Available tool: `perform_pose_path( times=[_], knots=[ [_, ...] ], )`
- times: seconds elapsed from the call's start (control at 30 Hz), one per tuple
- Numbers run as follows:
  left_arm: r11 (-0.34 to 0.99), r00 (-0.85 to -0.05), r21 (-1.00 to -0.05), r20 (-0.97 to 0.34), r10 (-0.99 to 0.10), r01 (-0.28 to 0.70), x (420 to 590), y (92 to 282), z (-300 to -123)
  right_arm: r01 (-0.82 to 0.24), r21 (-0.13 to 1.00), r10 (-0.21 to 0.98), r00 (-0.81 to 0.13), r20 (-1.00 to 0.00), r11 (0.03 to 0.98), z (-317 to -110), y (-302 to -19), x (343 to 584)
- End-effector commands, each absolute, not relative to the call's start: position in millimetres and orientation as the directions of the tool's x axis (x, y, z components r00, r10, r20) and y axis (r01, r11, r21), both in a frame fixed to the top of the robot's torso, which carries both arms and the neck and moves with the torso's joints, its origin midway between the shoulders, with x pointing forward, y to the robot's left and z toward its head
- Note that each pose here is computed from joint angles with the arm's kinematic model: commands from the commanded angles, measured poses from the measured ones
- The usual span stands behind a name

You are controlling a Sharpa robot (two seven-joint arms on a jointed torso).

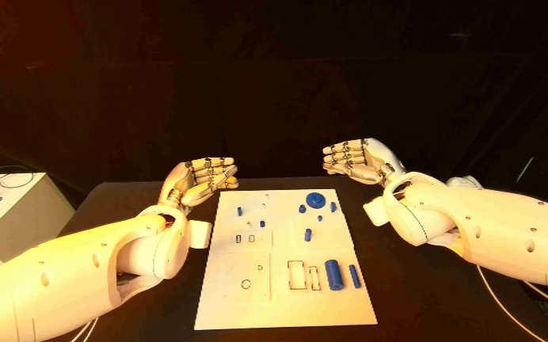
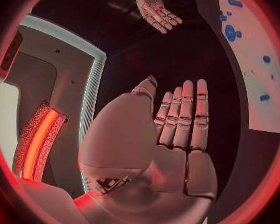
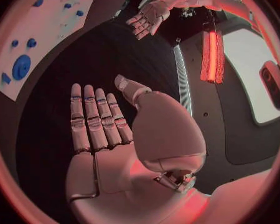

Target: Assemble the parts on the task board

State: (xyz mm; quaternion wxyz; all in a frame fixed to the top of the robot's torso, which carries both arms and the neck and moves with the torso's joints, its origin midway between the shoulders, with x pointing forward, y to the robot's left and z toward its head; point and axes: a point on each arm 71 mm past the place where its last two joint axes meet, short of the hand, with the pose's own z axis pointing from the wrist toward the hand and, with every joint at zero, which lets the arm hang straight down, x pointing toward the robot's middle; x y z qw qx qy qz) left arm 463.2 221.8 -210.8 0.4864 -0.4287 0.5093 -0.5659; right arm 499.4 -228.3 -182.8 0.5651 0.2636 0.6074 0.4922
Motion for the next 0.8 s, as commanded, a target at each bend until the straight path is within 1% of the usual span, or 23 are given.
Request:
perform_pose_path(
  times=[0.03,0.2,0.3,0.4,0.43,0.5,0.67,0.8],
  knots=[
    [-0.016,-0.267,-0.994,-0.014,-0.964,0.111,462.8,217.0,-204.1,-0.348,0.777,0.731,-0.283,-0.621,0.525,-178.7,-221.1,502.8],
    [-0.018,-0.312,-0.994,-0.016,-0.95,0.105,463.4,220.2,-192.1,-0.406,0.649,0.592,-0.275,-0.758,0.643,-170.2,-219.2,514.6],
    [-0.011,-0.345,-0.995,-0.026,-0.938,0.103,462.6,222.5,-184.2,-0.442,0.542,0.487,-0.241,-0.84,0.715,-164.6,-217.4,521.9],
    [-0.004,-0.367,-0.995,-0.034,-0.93,0.101,460.4,224.6,-178.4,-0.464,0.441,0.389,-0.208,-0.897,0.768,-159.6,-214.8,527.6],
    [-0.002,-0.376,-0.995,-0.036,-0.926,0.1,459.7,225.4,-175.8,-0.471,0.389,0.337,-0.195,-0.921,0.791,-157.6,-213.2,529.7],
    [0.0,-0.386,-0.995,-0.038,-0.922,0.099,458.5,226.4,-172.6,-0.479,0.317,0.263,-0.178,-0.948,0.818,-155.1,-210.4,532.0],
    [0.001,-0.404,-0.995,-0.041,-0.914,0.099,455.0,227.0,-166.3,-0.492,0.178,0.119,-0.149,-0.982,0.852,-151.0,-202.3,535.1],
    [-0.003,-0.412,-0.995,-0.039,-0.91,0.102,452.1,225.7,-162.6,-0.5,0.103,0.039,-0.138,-0.99,0.86,-150.3,-195.4,535.9]
  ],
)
